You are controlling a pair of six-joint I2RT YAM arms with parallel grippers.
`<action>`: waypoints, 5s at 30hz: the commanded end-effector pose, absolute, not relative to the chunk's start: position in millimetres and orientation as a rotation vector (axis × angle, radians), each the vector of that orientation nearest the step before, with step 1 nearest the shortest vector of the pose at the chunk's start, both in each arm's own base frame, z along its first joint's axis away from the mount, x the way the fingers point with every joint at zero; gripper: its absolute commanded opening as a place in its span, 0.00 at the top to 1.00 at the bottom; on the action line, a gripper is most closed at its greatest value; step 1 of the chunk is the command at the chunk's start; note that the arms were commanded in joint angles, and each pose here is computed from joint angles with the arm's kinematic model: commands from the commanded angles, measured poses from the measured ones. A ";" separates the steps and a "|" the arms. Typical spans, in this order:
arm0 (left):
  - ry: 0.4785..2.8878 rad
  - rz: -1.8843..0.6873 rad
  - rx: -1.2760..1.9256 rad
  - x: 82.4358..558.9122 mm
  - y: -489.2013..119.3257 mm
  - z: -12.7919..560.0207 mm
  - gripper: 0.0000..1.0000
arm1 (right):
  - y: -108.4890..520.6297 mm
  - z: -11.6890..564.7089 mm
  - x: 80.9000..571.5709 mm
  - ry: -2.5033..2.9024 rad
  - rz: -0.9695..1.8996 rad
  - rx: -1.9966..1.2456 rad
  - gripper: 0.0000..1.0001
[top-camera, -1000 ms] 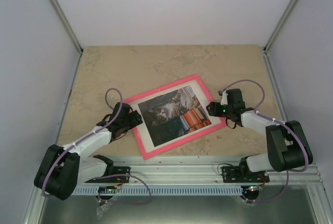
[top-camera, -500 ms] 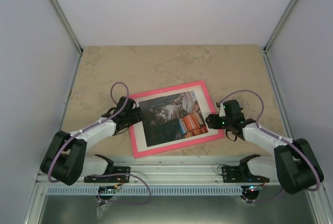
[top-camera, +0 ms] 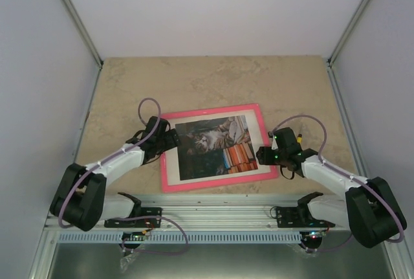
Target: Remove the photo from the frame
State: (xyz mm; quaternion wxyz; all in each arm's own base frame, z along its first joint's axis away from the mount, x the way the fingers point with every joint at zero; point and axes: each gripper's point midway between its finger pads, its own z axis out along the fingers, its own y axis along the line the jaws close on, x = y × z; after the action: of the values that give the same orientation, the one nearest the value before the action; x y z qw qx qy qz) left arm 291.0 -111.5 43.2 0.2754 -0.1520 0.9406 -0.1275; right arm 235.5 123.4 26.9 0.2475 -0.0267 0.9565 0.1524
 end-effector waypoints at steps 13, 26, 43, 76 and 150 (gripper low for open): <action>2.545 -0.316 -0.465 265.1 -100.0 31.7 0.16 | 117.6 25.0 245.1 2.630 0.265 -0.074 0.39; 2.582 -0.265 -0.463 251.6 -97.3 24.4 0.29 | 108.5 36.2 253.0 2.604 0.165 -0.041 0.42; 2.655 -0.130 -0.400 243.3 -100.0 7.3 0.50 | 113.5 27.2 256.1 2.630 0.134 -0.074 0.73; 2.502 -0.205 -0.443 255.7 -100.5 61.7 0.90 | 127.6 75.1 261.8 2.477 0.274 -0.072 1.00; 2.051 0.003 -1.521 297.6 101.1 92.0 1.00 | 148.2 155.8 324.5 2.106 0.340 -0.200 0.30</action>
State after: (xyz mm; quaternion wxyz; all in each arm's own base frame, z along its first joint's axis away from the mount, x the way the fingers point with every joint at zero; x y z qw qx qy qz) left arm 269.3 87.2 69.4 0.2442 -0.5220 0.8155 0.0536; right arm 320.7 150.3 148.1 0.4598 -0.0931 0.8718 0.1408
